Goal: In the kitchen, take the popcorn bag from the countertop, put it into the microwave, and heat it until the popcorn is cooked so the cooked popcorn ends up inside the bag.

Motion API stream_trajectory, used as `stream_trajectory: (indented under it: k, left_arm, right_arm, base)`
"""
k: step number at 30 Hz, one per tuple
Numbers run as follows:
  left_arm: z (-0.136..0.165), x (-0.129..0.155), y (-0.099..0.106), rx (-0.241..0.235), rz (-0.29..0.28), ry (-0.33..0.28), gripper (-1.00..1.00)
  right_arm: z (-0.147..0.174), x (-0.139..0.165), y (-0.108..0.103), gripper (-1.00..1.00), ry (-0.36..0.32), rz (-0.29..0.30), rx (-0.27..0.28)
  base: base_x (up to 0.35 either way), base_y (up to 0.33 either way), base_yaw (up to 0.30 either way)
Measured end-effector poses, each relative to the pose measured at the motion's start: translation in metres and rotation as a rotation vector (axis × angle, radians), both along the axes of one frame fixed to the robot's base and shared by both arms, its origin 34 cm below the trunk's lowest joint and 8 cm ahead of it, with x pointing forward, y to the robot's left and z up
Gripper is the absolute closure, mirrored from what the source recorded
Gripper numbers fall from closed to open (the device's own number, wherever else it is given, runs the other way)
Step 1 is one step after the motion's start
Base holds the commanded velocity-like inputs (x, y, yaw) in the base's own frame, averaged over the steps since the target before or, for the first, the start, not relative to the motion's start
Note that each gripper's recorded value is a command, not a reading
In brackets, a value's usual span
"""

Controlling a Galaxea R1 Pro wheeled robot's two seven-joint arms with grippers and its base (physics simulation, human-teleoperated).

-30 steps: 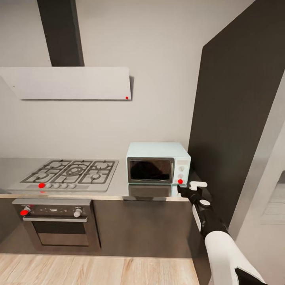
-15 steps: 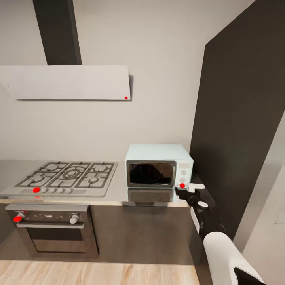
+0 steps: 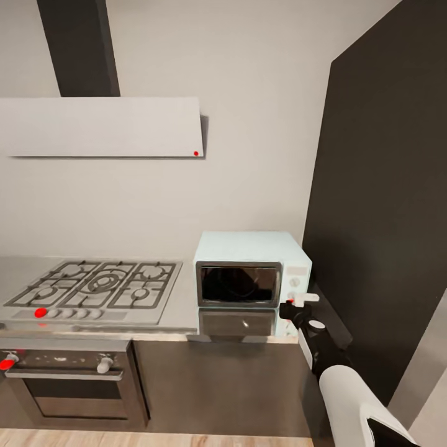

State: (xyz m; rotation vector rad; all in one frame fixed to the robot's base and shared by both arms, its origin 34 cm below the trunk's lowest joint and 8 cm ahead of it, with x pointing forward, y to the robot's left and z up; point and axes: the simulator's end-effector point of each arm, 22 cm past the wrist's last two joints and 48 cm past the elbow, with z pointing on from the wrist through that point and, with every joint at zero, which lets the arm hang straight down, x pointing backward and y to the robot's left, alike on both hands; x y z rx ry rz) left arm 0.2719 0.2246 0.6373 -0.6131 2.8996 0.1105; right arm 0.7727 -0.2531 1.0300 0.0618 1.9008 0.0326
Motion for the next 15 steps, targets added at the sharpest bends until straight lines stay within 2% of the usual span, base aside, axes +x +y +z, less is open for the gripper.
stream_trajectory:
  k: [4, 10, 15]
  left_arm:
    - [0.000, -0.001, -0.001, -0.001, 0.000, 0.001, -1.00]
    - [0.000, -0.002, -0.002, -0.003, 0.000, 0.003, -1.00]
    - [0.000, -0.002, -0.002, -0.004, 0.000, 0.003, -1.00]
  right_arm:
    - [-0.003, -0.001, -0.005, 1.00, 0.003, 0.003, -0.015]
    - [-0.019, -0.006, -0.021, 1.00, 0.048, 0.000, -0.033]
    - [-0.023, -0.008, -0.040, 1.00, 0.056, -0.017, -0.052]
  base:
    - [0.010, 0.000, 0.000]
    - [-0.003, -0.006, 0.000]
    - [-0.049, -0.191, 0.000]
